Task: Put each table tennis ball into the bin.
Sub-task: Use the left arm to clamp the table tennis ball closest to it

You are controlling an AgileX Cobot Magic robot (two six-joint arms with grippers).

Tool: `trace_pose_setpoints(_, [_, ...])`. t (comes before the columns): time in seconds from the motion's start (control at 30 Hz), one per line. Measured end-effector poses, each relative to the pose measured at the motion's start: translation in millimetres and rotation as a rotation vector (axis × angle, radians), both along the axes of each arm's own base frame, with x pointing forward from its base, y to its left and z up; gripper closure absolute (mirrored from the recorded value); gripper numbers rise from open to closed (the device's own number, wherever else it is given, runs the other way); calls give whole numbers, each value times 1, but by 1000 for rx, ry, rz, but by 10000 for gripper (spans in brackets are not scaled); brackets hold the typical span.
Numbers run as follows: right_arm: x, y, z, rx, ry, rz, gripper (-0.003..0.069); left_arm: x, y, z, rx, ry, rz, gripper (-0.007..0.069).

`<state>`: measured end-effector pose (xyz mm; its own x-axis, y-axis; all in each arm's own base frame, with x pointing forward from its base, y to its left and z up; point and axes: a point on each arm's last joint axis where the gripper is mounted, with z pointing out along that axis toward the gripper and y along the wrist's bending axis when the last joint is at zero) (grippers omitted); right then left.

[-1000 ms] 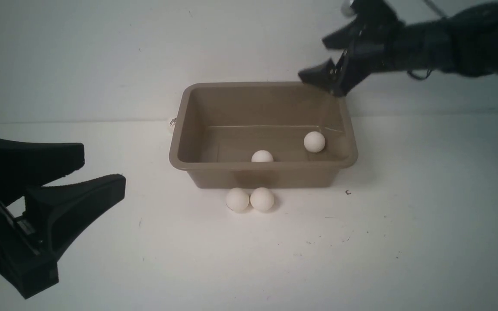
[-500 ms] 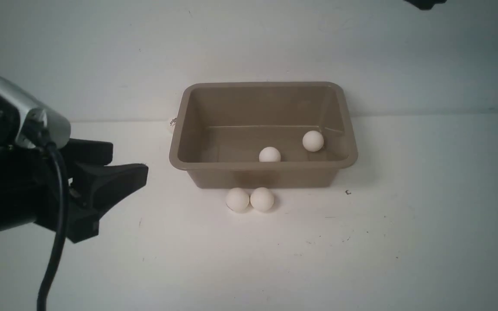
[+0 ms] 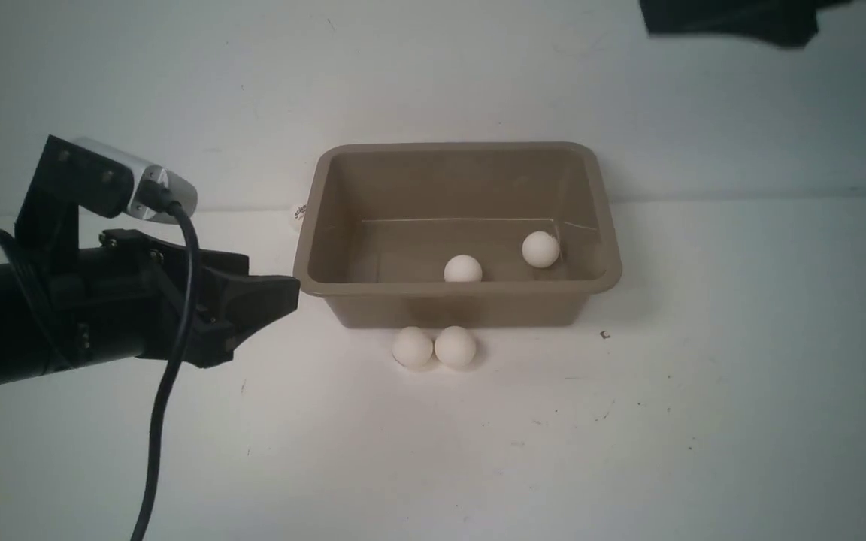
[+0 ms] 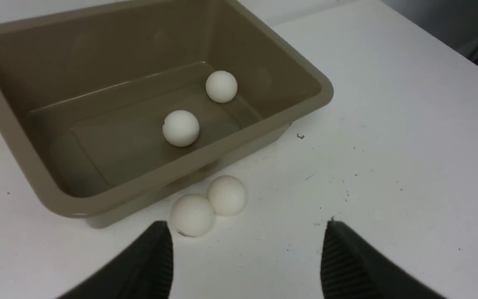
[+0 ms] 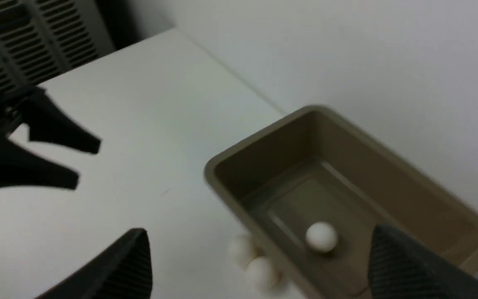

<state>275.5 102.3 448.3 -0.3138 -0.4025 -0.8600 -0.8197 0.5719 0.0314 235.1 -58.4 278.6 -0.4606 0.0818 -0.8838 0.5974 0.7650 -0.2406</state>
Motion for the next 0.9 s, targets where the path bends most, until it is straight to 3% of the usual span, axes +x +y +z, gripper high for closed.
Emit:
trace_pose_setpoints(0.2, [-5,12,-35,-118,155,10,16,1,0,1,7,-25,2,189])
trace_pose_setpoints(0.4, [-7,14,-45,-171,173,12,17,5,-6,-10,-24,31,-76,189])
trace_pose_setpoints(0.63, [-8,13,-45,-188,165,7,26,14,-37,-53,184,39,-284,189])
trace_pose_setpoints(0.73, [-8,13,-45,-189,165,7,29,20,-45,-68,221,67,-264,189])
trace_pose_setpoints(0.9, [-8,13,-45,-189,165,7,36,36,-60,-100,224,177,-111,189])
